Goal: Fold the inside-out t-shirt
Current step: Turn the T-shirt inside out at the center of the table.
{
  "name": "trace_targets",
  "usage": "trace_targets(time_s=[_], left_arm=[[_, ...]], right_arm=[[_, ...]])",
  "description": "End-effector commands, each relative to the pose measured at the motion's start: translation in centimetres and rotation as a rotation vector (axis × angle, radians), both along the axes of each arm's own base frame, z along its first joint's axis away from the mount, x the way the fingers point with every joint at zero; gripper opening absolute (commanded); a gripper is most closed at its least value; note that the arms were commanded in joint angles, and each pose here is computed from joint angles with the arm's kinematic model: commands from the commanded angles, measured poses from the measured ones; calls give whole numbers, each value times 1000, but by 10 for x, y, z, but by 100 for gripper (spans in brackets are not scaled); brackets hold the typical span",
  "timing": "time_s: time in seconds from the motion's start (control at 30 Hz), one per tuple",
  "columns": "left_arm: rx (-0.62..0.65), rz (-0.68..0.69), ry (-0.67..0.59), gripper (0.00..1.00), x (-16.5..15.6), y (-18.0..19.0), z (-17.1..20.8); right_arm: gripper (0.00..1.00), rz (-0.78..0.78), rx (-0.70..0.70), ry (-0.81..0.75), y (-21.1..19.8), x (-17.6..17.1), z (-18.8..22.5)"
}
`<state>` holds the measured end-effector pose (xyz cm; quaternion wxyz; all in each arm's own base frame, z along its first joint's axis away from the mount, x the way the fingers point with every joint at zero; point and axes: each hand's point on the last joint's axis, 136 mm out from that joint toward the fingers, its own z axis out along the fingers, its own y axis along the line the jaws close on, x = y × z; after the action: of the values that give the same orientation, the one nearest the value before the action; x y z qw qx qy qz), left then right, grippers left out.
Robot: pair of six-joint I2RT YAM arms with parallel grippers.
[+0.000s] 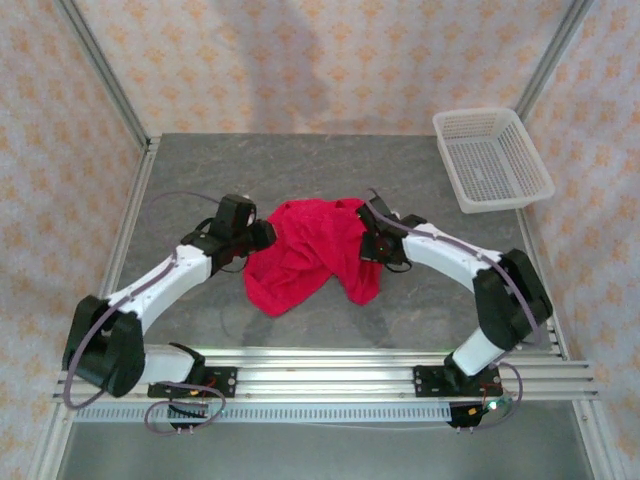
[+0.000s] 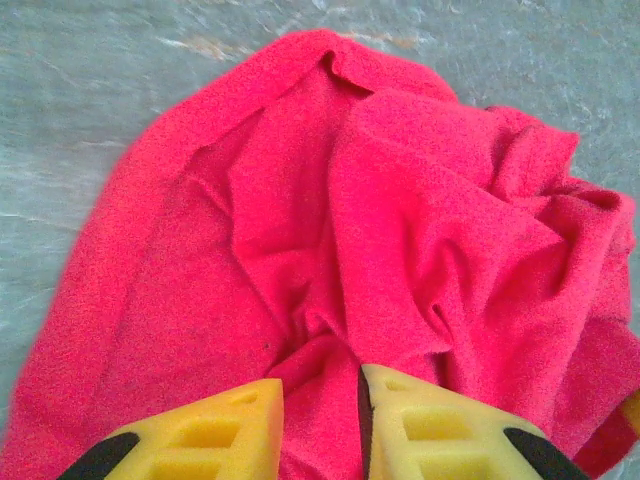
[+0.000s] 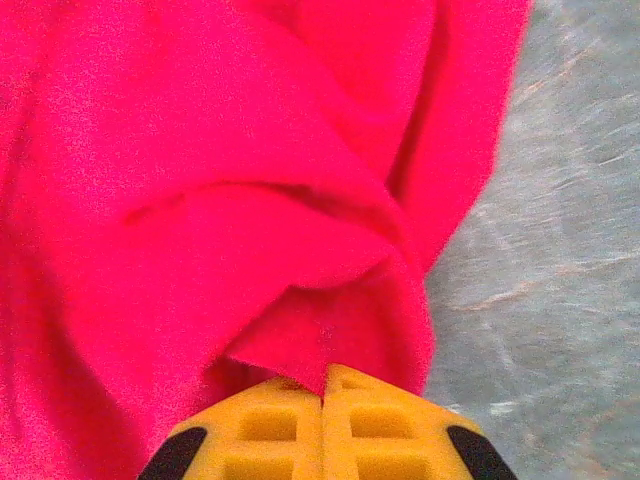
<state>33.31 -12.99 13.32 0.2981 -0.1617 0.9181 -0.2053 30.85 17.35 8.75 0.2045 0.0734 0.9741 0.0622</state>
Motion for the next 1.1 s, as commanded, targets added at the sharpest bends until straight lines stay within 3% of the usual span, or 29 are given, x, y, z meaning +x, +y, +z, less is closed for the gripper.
trace_targets(time_s=[0.0,0.23,0.5,0.7,0.77,0.83,0.93,1.07], left_arm=[[112,30,137,27,-36,31,-31],[96,30,225,29,-61,41,-61],[76,26,290,35,-67,37,-87],[142,41,349,35,-69,46,-107],[160,47,364,24,-70,48,-114],[172,57,359,0,-67,51,-115],[186,75,308,0,-50,55,-93],[170,139,145,0,-9,70,-15]], right_arm=[[0,-43,-34,-166,-31,3,68],[0,-168,159,-362,-74,-10,112],[0,-159,243,-303,-61,-5,88],[0,-155,233,-315,-61,-1,93],[0,-152,230,-322,-62,-1,97],[0,-150,220,-332,-64,-1,104],[0,-175,198,-359,-78,1,126],[0,-251,186,-404,-107,10,160]])
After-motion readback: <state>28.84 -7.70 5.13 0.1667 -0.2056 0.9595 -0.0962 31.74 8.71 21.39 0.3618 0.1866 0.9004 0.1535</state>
